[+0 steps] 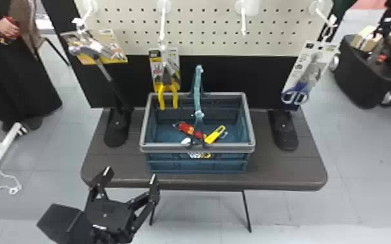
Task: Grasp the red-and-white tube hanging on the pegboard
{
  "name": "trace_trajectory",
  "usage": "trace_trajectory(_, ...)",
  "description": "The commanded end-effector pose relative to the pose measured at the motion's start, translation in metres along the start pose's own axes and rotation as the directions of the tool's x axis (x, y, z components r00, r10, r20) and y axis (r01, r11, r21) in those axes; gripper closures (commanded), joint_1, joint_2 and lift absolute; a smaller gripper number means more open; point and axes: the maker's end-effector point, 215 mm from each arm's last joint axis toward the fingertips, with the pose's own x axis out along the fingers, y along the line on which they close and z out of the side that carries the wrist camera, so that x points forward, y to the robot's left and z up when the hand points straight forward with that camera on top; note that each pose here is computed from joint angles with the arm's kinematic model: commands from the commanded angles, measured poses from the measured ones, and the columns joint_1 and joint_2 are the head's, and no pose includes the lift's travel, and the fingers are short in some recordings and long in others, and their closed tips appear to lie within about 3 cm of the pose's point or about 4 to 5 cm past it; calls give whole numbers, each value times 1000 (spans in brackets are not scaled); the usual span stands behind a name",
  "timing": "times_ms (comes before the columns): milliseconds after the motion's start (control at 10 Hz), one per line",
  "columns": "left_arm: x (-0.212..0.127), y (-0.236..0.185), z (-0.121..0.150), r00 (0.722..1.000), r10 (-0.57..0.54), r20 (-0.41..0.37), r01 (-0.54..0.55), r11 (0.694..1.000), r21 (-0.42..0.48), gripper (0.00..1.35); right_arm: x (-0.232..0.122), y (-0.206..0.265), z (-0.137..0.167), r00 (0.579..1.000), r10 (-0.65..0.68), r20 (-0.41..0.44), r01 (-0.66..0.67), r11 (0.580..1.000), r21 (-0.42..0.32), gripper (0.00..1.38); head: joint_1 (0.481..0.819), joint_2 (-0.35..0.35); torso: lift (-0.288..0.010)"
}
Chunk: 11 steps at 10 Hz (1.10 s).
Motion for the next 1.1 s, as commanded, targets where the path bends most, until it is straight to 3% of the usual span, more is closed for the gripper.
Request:
trace_trajectory(0,1,-1,-1,1000,-1,-4,1,1000,-1,251,2,-9,13,999,3,43,-4,1000,11,268,819,8,-100)
trace_trajectory(200,4,-3,0,1000,-6,0,6,1000,0,251,3,-12,20,999,4,54,-5,1000,10,812,819,8,-100)
trace_trajectory(500,4,-2,-1,1000,-6,-3,6,1000,-1,251,6,-9,21,997,18,74,-20,999,30,1055,819,8,-100)
trace_trajectory(700,3,-3,-2,1000,-6,-8,6,1000,-1,251,12,-3,17,997,35,71,-38,998,40,1122,819,8,-100)
trace_trajectory(800,3,-3,-2,1000,-6,-8,6,1000,-1,251,12,-3,16,997,32,74,-35,998,43,1291,819,8,-100)
trace_trajectory(1000,2,-3,-4,1000,-7,-11,7,1000,0,251,13,-4,15,996,29,82,-34,998,51,1289,819,8,-100)
